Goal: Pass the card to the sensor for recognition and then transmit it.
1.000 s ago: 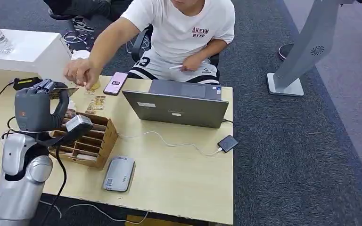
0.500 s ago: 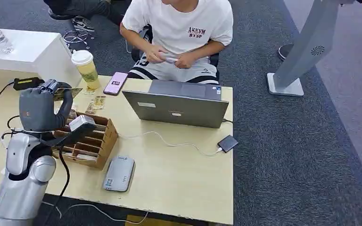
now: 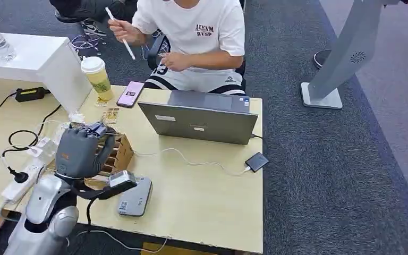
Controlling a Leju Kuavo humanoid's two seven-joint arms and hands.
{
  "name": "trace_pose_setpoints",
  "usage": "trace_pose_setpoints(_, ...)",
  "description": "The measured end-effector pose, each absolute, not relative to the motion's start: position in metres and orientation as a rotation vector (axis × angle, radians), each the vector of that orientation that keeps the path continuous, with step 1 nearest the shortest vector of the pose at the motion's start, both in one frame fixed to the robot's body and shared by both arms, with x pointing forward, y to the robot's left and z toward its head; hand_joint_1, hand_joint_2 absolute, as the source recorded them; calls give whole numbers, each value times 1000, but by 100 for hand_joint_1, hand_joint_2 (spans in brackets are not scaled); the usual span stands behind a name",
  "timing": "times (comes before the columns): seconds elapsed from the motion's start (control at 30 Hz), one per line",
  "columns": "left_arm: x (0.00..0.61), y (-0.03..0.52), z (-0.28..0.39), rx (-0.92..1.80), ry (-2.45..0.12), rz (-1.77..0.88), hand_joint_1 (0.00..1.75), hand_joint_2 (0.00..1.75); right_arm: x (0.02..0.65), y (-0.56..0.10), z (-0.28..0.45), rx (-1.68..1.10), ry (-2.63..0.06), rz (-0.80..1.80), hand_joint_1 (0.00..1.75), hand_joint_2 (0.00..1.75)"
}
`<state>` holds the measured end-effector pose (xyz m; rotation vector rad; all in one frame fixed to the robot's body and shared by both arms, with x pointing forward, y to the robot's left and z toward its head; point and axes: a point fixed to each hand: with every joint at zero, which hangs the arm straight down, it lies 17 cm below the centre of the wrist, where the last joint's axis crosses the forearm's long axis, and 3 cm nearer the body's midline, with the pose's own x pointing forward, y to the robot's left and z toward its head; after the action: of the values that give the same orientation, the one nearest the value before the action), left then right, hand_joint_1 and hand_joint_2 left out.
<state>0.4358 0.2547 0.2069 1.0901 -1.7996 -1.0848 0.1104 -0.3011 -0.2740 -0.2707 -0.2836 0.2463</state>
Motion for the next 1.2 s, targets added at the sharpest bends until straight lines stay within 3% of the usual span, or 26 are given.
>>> trace_pose_setpoints(0.47,413,216,138,931,-1677,-1296,175,175,110,-301,-274,-271,-271,240,0,0)
trace_pose_setpoints(1.2,398,229,51,829,-1425,-1346,175,175,111,-300,-274,-271,-252,264,0,0)
